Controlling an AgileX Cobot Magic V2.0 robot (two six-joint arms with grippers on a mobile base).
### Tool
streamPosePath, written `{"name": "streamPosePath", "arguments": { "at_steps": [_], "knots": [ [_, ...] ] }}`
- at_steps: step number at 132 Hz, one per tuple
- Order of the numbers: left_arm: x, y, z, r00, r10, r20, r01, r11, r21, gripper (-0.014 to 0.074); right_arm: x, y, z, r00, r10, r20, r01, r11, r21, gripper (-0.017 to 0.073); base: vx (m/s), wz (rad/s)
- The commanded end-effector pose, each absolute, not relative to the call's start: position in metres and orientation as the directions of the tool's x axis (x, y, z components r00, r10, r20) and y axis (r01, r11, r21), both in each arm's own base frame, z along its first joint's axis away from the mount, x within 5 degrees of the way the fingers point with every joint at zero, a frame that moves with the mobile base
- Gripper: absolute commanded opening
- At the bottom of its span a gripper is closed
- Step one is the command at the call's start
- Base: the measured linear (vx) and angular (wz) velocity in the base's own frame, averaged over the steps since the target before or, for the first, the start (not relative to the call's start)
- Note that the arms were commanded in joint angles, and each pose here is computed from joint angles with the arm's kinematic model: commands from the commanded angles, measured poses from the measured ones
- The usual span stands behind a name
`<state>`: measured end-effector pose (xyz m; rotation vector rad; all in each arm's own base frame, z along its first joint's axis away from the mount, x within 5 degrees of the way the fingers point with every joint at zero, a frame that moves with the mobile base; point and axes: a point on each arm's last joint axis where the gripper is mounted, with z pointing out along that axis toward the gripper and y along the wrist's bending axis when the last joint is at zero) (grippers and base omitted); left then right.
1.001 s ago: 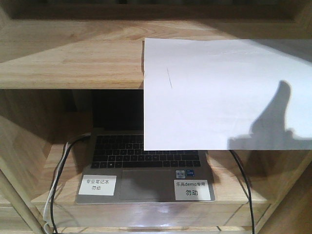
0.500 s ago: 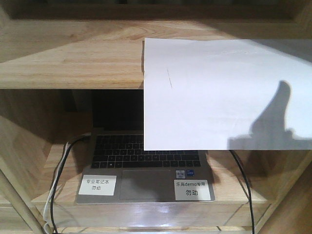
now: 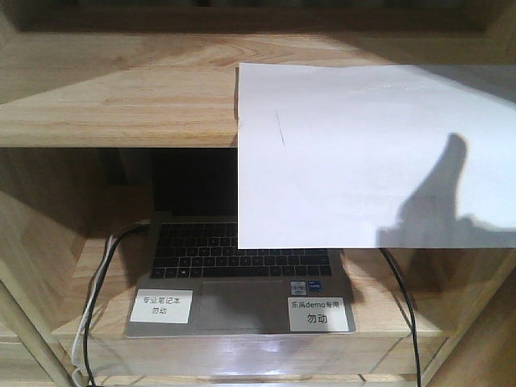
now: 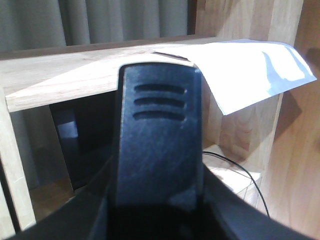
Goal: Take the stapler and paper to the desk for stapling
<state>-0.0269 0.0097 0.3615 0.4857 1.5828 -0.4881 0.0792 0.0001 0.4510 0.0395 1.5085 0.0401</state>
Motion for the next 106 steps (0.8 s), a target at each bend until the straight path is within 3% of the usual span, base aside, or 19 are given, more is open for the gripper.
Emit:
{"name": "streamPosePath", "arguments": {
  "at_steps": [1, 20, 32, 46, 47, 56, 67, 87, 97, 106],
  "knots": [
    [-0.027, 0.010, 0.378, 0.029, -0.058, -0.998, 0.584, 0.811, -0.030, -0.0006, 0.078, -0.001, 0.465, 0.151, 0.037, -0.988, 0.005, 0.999, 0.038, 0.0729, 0.00, 0.00],
    [-0.027, 0.010, 0.378, 0.029, -0.058, -0.998, 0.584, 0.811, -0.030, -0.0006, 0.078, -0.001, 0.465, 0.156, 0.085, -0.984, -0.004, 0.996, 0.085, 0.0716, 0.00, 0.00],
    [-0.027, 0.010, 0.378, 0.029, -0.058, -0.998, 0.584, 0.811, -0.030, -0.0006, 0.078, 0.000, 0.467, 0.173, 0.214, -0.961, -0.029, 0.977, 0.212, 0.0708, 0.00, 0.00],
    [-0.027, 0.010, 0.378, 0.029, -0.058, -0.998, 0.584, 0.811, -0.030, -0.0006, 0.077, -0.001, 0.471, 0.198, 0.455, -0.868, -0.087, 0.890, 0.447, 0.0701, 0.00, 0.00],
    [-0.027, 0.010, 0.378, 0.029, -0.058, -0.998, 0.584, 0.811, -0.030, -0.0006, 0.077, -0.001, 0.471, 0.202, 0.508, -0.837, -0.103, 0.861, 0.497, 0.0699, 0.00, 0.00],
    [-0.027, 0.010, 0.378, 0.029, -0.058, -0.998, 0.584, 0.811, -0.030, -0.0006, 0.077, -0.001, 0.474, 0.201, 0.650, -0.733, -0.151, 0.760, 0.632, 0.0694, 0.00, 0.00],
    [-0.027, 0.010, 0.378, 0.029, -0.058, -0.998, 0.584, 0.811, -0.030, -0.0006, 0.077, -0.002, 0.475, 0.160, 0.865, -0.476, -0.230, 0.502, 0.834, 0.0682, 0.00, 0.00],
    [-0.027, 0.010, 0.378, 0.029, -0.058, -0.998, 0.584, 0.811, -0.030, -0.0006, 0.075, -0.003, 0.481, 0.081, 0.990, -0.116, -0.344, 0.137, 0.929, 0.0667, 0.00, 0.00],
    [-0.027, 0.010, 0.378, 0.029, -0.058, -0.998, 0.584, 0.811, -0.030, -0.0006, 0.073, -0.003, 0.486, 0.063, 0.996, -0.056, -0.403, 0.076, 0.912, 0.0661, 0.00, 0.00],
    [-0.027, 0.010, 0.378, 0.029, -0.058, -0.998, 0.584, 0.811, -0.030, -0.0006, 0.071, -0.003, 0.490, 0.062, 0.997, -0.053, -0.445, 0.075, 0.892, 0.0653, 0.00, 0.00]
  ]
}}
